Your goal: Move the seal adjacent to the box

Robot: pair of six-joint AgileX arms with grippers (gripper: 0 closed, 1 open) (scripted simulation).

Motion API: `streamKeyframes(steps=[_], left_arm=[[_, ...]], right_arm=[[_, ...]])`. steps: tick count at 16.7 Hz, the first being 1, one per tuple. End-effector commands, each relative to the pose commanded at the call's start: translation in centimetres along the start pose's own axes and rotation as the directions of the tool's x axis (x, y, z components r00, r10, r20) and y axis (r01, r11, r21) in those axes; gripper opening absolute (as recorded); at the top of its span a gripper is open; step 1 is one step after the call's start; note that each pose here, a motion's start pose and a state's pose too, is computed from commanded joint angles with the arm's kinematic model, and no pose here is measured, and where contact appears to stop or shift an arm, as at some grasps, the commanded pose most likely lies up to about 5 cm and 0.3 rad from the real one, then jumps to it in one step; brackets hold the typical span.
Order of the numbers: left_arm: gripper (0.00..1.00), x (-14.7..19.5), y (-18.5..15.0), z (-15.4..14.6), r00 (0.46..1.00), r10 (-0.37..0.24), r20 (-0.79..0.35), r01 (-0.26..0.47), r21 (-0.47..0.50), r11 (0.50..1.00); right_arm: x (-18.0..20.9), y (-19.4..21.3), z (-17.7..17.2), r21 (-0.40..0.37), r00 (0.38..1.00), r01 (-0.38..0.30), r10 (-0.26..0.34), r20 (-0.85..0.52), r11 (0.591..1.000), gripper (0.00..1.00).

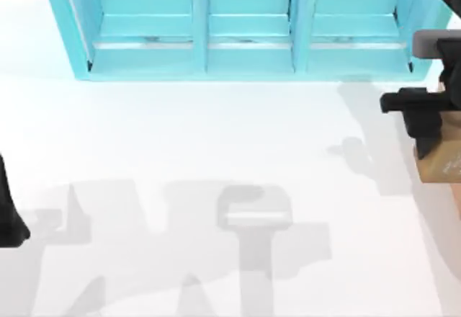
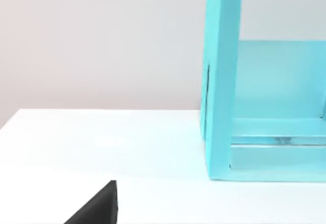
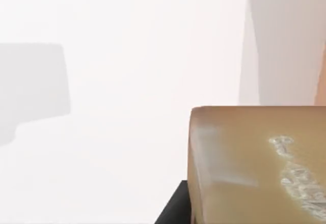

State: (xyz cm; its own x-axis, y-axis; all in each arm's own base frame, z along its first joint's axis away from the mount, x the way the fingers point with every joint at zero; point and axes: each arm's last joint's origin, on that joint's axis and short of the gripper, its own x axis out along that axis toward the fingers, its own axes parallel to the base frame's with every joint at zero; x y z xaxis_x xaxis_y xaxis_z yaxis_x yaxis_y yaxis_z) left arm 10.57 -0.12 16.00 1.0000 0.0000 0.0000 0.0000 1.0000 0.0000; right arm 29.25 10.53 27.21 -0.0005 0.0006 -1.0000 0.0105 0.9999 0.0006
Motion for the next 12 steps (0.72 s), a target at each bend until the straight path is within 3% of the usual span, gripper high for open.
streamKeyframes(steps=[3,8,12], left_arm=[[1.00,0.0,0.0,0.0,1.000,0.000,0.000,0.000,0.000,1.000],[1.00,0.0,0.0,0.0,1.000,0.000,0.000,0.000,0.000,1.000],[1.00,0.0,0.0,0.0,1.000,0.000,0.000,0.000,0.000,1.000]], right_arm=[[-0.1,-2.1,-1.0,-0.001,1.000,-0.001,0.001,0.000,1.000,0.00],[0.0,-1.9,-0.9,-0.002,1.000,0.000,0.000,-0.002,1.000,0.00],[2.8,-2.0,-0.8,-0.002,1.000,-0.002,0.002,0.003,1.000,0.00]])
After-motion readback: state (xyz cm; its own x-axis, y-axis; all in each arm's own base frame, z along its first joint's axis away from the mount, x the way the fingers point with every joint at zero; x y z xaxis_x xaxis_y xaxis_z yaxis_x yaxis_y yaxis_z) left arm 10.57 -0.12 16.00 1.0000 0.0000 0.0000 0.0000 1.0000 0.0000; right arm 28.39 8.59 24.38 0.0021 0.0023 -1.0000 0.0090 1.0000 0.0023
